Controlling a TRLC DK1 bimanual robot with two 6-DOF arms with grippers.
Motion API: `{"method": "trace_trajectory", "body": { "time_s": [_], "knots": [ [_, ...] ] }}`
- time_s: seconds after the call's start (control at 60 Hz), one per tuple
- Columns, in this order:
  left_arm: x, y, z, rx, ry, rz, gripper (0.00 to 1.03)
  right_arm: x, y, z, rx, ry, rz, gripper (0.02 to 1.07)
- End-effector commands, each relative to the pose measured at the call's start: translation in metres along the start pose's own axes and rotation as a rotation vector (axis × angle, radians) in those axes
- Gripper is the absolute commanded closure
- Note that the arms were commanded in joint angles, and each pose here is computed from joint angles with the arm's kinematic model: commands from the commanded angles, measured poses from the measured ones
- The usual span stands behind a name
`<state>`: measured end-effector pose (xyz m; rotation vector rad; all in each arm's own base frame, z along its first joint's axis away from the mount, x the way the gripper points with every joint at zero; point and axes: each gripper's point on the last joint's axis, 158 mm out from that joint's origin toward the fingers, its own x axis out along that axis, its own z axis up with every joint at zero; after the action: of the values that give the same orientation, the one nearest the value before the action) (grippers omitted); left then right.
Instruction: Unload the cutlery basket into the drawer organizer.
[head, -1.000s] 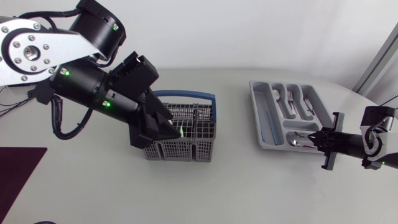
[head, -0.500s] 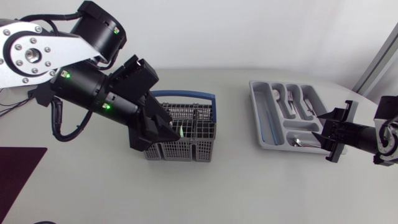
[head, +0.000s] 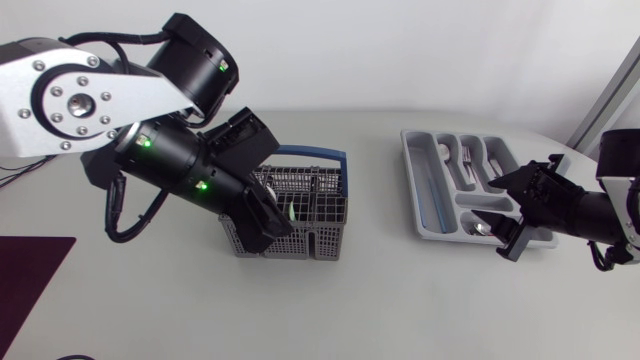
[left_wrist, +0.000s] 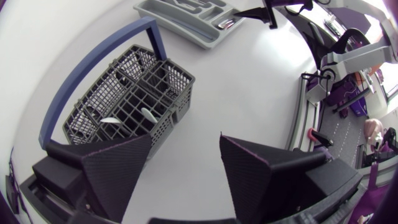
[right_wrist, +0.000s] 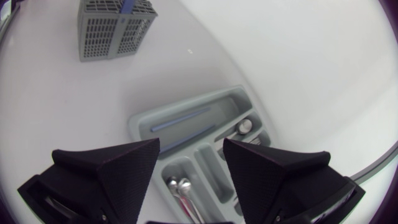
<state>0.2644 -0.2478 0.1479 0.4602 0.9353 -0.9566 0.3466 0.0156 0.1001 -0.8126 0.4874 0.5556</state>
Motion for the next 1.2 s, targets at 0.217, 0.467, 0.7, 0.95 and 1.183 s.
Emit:
{"method": "trace_trajectory", "body": {
  "time_s": [0.217, 0.467, 0.7, 0.95, 1.183],
  "knots": [
    [0.001, 0.026, 0.002, -0.107, 0.011, 0.069, 0.10, -0.027, 0.050, 0.077, 0.155, -0.117, 0.104, 0.32],
    [0.000, 0.047, -0.002, -0.049, 0.003, 0.127, 0.10, -0.048, 0.084, 0.113, 0.162, -0.173, 0.172, 0.32],
    [-0.002, 0.054, -0.014, -0.032, 0.017, 0.139, 0.10, -0.058, 0.099, 0.151, 0.265, -0.184, 0.227, 0.33],
    [-0.001, 0.052, -0.026, 0.066, -0.005, 0.152, 0.10, -0.042, 0.112, 0.195, 0.434, -0.091, 0.360, 0.33],
    [0.001, 0.043, -0.040, 0.119, -0.015, 0.147, 0.10, -0.014, 0.143, 0.216, 0.506, 0.035, 0.464, 0.33]
  ]
}}
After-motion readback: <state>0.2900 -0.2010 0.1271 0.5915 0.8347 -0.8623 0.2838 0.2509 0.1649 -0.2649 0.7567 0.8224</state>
